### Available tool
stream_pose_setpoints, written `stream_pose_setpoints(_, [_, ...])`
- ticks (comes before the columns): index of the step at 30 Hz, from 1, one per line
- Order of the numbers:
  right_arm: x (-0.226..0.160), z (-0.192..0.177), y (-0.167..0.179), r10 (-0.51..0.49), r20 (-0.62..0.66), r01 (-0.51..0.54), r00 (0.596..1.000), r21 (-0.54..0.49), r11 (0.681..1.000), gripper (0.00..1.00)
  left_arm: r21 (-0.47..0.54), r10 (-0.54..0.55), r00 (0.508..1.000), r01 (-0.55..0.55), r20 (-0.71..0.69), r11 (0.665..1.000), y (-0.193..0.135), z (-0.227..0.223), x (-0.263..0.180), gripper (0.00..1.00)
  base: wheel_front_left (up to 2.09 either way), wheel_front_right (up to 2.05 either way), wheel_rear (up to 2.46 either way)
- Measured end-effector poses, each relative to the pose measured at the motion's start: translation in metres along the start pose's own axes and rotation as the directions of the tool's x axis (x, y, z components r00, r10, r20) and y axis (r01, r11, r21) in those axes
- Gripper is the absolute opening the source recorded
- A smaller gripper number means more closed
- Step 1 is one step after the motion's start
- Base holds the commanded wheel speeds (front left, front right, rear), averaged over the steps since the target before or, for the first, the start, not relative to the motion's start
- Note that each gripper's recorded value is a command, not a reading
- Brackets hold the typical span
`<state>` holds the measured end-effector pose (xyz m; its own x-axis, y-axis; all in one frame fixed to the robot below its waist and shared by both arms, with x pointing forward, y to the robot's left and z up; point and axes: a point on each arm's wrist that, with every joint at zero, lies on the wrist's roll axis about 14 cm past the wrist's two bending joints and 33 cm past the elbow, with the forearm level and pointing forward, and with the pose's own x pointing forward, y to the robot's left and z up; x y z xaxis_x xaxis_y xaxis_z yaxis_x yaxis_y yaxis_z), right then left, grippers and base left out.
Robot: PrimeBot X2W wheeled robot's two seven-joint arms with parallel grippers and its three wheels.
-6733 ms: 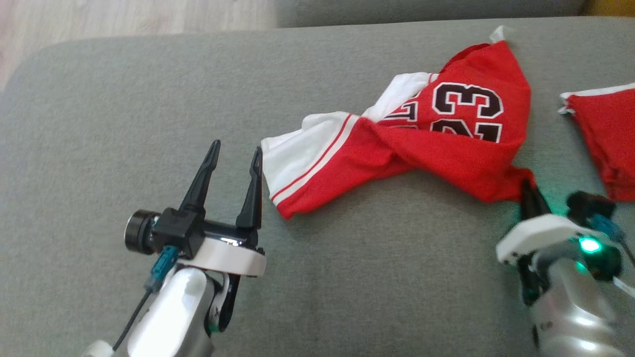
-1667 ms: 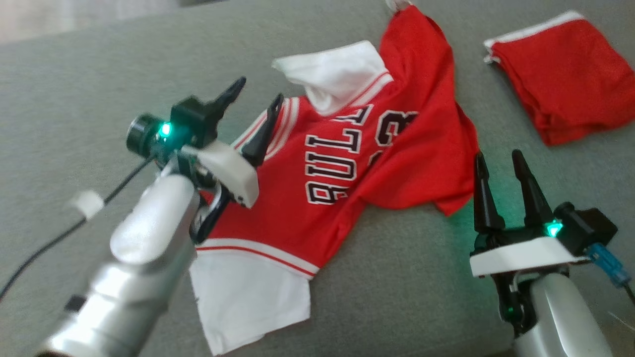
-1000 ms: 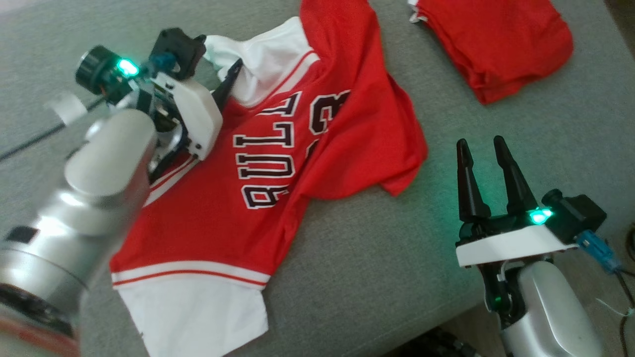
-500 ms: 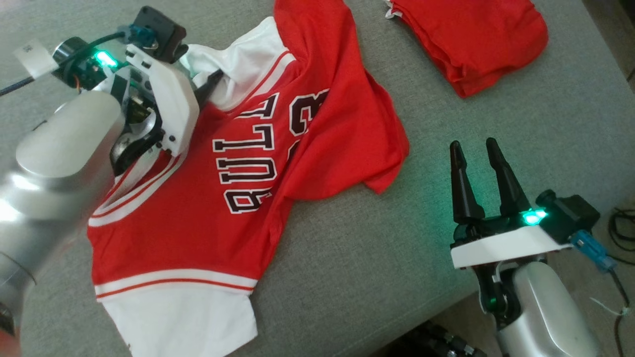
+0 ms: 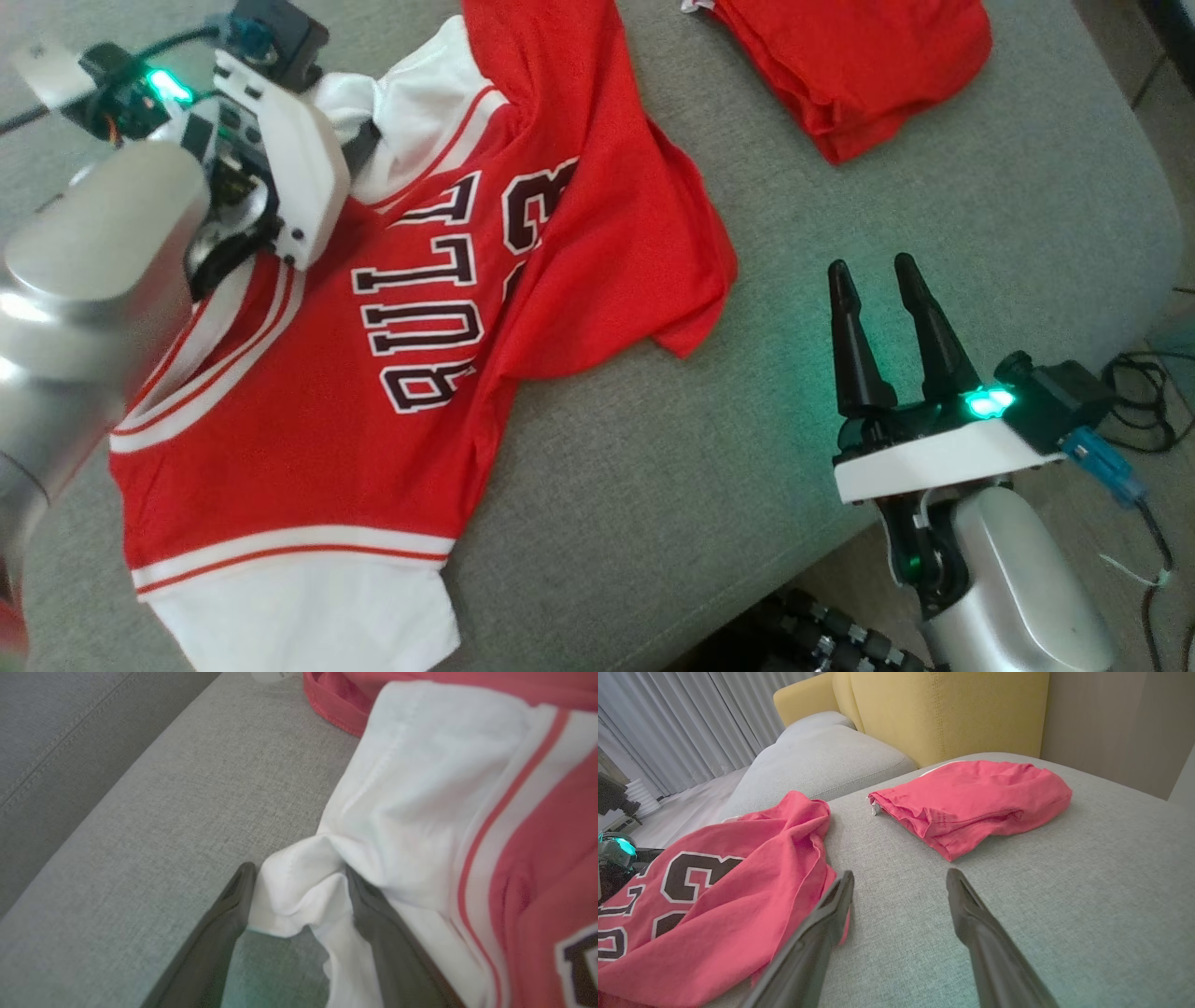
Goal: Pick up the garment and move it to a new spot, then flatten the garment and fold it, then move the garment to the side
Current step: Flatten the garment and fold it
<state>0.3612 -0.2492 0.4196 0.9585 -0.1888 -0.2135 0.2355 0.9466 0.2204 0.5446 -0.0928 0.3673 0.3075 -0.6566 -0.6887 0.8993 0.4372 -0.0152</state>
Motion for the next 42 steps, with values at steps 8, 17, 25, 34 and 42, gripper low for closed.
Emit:
stream_pose_setpoints(8, [-0.002, 0.000, -0.003, -0.013, 0.000, 0.013, 1.000, 0.010, 1.000, 1.00, -0.009, -0.010, 0.998, 0.009, -0.067, 1.000, 0.003, 0.000, 0.008, 0.00, 0.00, 0.00, 0.00])
stream_pose_setpoints(17, [0.000, 0.002, 0.000, -0.004, 0.006, 0.004, 1.000, 0.013, 1.000, 1.00, -0.036, 0.104, 0.993, -0.106, -0.049, 0.994, 0.039, -0.007, -0.001, 0.00, 0.00, 0.00, 0.00])
stream_pose_setpoints(25, [0.007, 0.004, 0.012, 0.040, 0.018, -0.040, 0.999, 0.005, 0.999, 1.00, -0.106, 0.305, 0.951, -0.309, -0.047, 0.945, 0.094, -0.027, -0.037, 0.00, 0.00, 0.00, 0.00])
stream_pose_setpoints(34, [0.017, 0.000, 0.033, 0.107, 0.012, -0.106, 0.994, -0.006, 0.994, 1.00, -0.187, 0.620, 0.784, -0.611, -0.013, 0.769, 0.182, -0.036, -0.119, 0.00, 0.00, 0.00, 0.00])
stream_pose_setpoints(42, [0.023, -0.007, 0.041, 0.131, -0.005, -0.131, 0.991, -0.010, 0.991, 1.00, -0.217, 0.780, 0.624, -0.756, 0.047, 0.618, 0.227, -0.036, -0.171, 0.00, 0.00, 0.00, 0.00])
